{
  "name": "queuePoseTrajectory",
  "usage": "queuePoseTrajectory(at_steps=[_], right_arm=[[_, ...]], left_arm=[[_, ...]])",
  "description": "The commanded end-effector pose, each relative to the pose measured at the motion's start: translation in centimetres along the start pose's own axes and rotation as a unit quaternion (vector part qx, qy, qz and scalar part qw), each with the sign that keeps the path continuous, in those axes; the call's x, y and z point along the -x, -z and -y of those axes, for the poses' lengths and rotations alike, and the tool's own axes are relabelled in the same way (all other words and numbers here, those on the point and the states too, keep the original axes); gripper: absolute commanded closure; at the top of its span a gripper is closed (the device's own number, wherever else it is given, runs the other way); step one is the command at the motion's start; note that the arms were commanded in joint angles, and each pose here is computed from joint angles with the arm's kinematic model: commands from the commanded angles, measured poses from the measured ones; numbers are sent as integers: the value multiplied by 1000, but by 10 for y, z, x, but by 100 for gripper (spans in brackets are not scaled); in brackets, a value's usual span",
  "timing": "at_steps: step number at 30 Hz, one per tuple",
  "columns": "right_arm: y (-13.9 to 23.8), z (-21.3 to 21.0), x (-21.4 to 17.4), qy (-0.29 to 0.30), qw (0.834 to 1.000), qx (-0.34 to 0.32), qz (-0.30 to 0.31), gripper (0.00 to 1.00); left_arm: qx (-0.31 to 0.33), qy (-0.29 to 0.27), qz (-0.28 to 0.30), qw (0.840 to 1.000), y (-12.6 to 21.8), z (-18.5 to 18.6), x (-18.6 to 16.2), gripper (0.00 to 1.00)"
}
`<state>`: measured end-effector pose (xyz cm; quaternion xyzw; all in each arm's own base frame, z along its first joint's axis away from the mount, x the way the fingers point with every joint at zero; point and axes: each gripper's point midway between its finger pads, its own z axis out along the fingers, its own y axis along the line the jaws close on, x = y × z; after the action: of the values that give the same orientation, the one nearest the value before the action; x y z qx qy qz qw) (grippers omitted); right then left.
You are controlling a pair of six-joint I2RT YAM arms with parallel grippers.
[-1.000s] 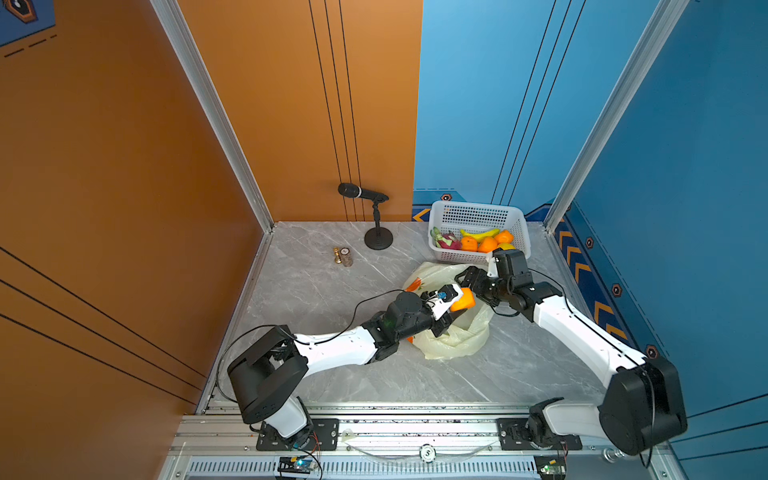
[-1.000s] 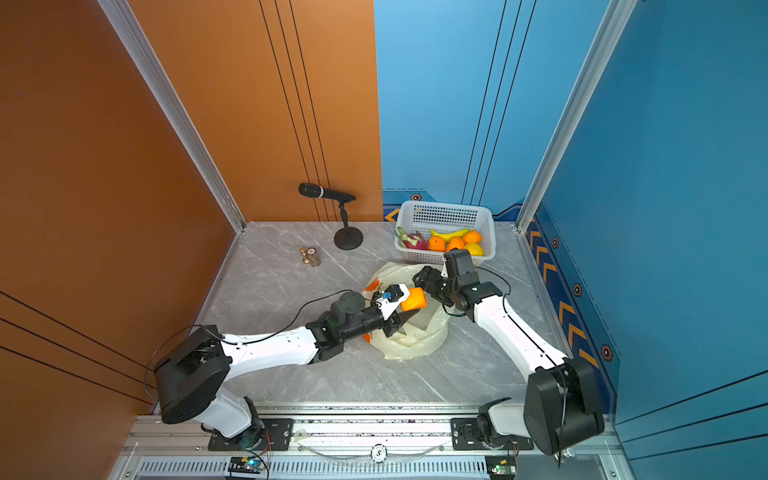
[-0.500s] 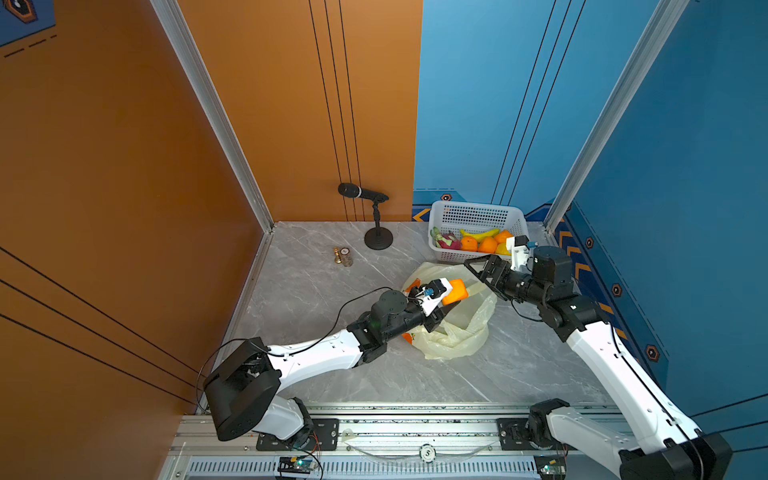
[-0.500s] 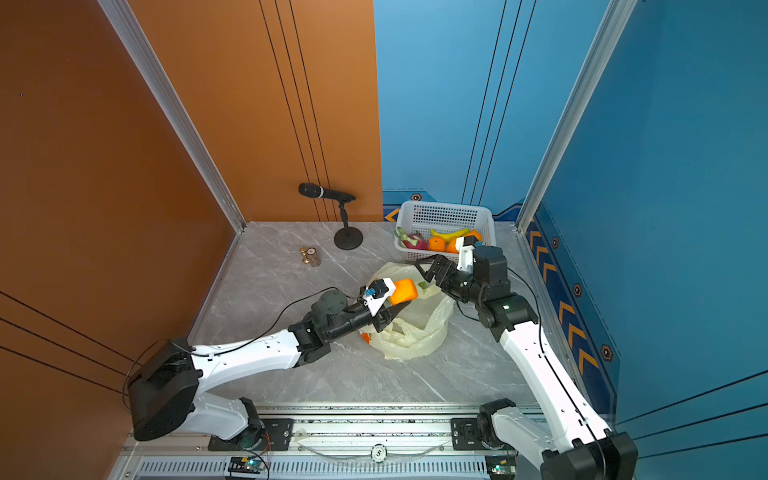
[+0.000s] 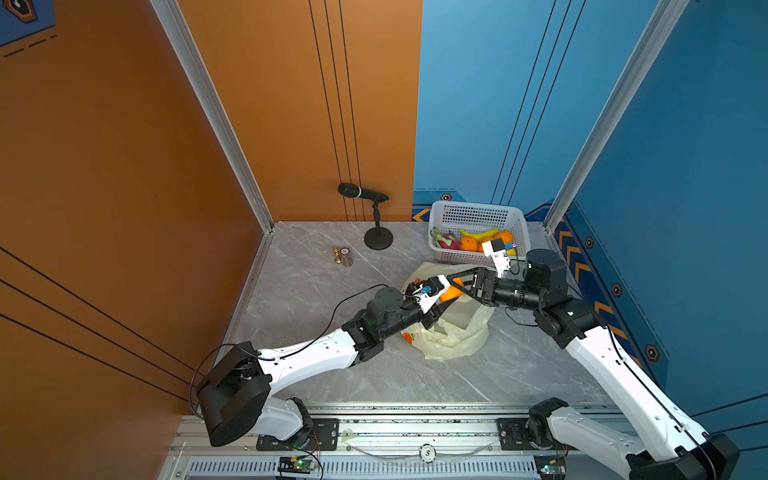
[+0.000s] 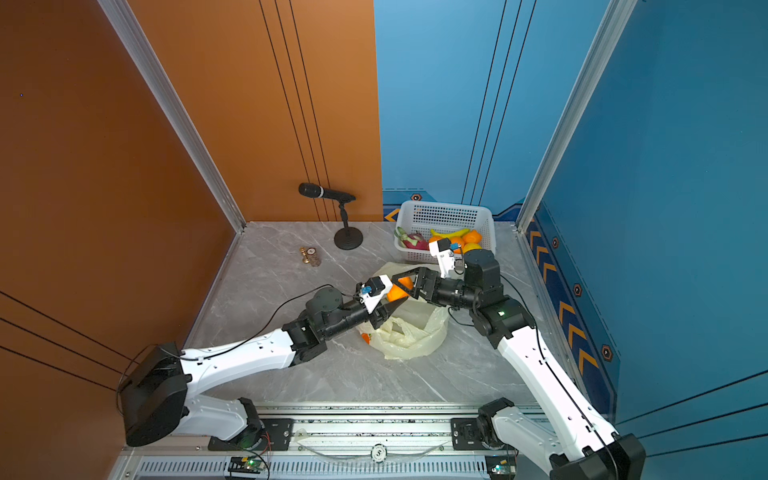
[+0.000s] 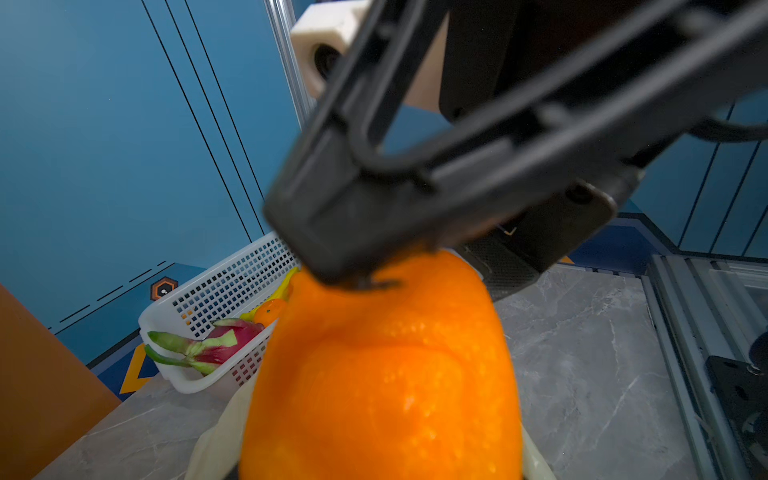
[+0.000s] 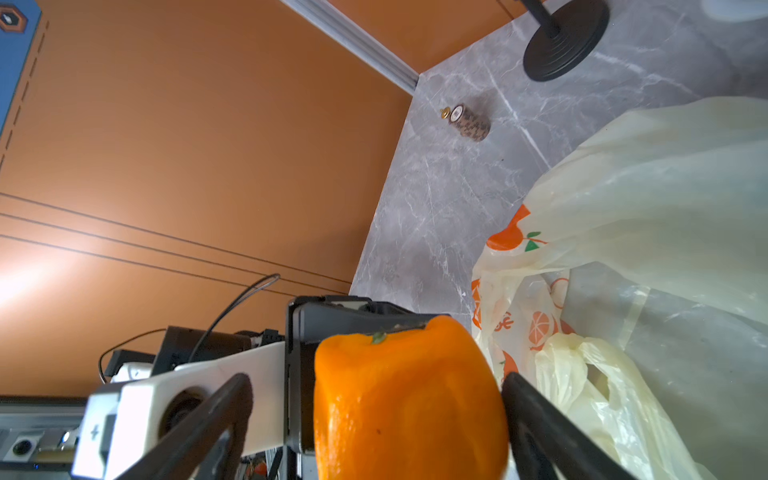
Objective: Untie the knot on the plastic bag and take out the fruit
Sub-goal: 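Lift the orange with the left gripper and pass it to the right gripper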
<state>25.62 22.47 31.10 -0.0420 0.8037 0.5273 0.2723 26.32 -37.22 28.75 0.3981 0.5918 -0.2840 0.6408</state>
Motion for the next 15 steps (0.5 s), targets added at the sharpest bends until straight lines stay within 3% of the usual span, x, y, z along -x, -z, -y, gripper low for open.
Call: queuePoseTrajectory(at_steps=[1,7,11,15], right_arm=[[-6,-13,-4,20,999,25,-19,19],[-10,-13,-1,21,999,23,-16,42],[-3,-8,19,29,999,3,24,48],[9,5,61,32,994,-31,96,51]], left_arm=[[1,-11,28,1000,3,-4,26,58],[4,-12,24,1000,5,-5,25,55],[16,-8,11,1000,7,-8,21,23],[42,5,-17,999,15,-17,17,6]])
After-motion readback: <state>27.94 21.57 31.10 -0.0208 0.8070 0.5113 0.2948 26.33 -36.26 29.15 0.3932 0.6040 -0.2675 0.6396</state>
